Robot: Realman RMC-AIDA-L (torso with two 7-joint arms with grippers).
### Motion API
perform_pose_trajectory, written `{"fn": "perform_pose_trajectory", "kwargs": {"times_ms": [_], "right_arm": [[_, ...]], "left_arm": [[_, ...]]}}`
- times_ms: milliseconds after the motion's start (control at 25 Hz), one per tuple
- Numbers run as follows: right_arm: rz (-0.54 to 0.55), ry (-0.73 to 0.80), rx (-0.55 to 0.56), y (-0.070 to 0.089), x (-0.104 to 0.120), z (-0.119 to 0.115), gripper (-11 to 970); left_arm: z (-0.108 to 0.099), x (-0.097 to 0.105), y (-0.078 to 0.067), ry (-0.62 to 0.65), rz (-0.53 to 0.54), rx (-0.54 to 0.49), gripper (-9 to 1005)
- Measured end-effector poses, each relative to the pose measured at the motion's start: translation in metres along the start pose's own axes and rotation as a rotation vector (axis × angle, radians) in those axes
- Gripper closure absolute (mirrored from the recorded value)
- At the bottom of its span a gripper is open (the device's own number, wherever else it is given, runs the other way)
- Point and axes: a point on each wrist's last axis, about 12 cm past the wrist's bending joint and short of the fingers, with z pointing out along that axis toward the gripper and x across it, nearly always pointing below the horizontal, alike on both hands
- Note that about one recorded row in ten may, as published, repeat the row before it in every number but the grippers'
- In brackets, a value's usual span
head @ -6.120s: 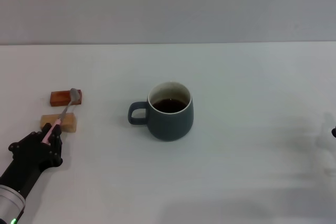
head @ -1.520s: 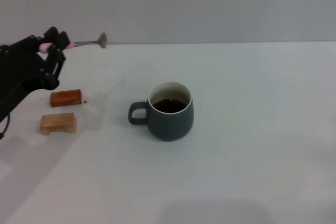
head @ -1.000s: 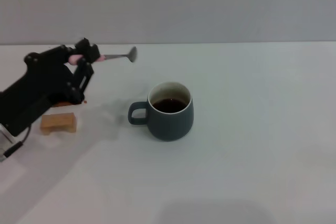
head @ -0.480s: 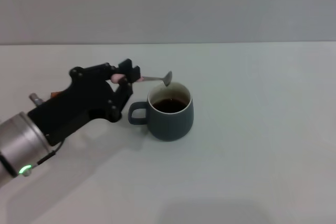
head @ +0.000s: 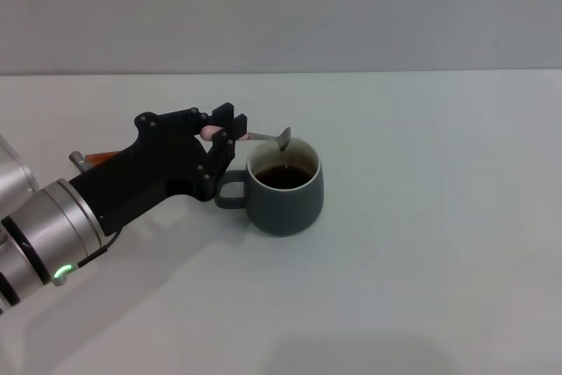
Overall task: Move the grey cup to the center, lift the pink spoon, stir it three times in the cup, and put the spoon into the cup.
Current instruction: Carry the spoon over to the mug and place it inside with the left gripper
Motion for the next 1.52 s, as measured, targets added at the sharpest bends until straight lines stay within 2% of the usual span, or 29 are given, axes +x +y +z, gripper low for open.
{"fn": "perform_pose_trajectory", "kwargs": {"times_ms": [480,960,1520], "right_arm": [[0.000,-0.007,-0.009,0.002,-0.002,0.003,960],[-0.005,0.000,-0.002,-0.001,0.000,0.000,959],[-0.006,0.002,-0.002,-0.001,0.000,-0.001,960]], "left_arm": [[0.006,0.003,-0.002,0.115,0.018,-0.022,807],[0.021,-0.002,0.000,0.177,0.049,-0.025,799],[0.026,-0.001,-0.002,0.235,0.090,-0.040,790]]}}
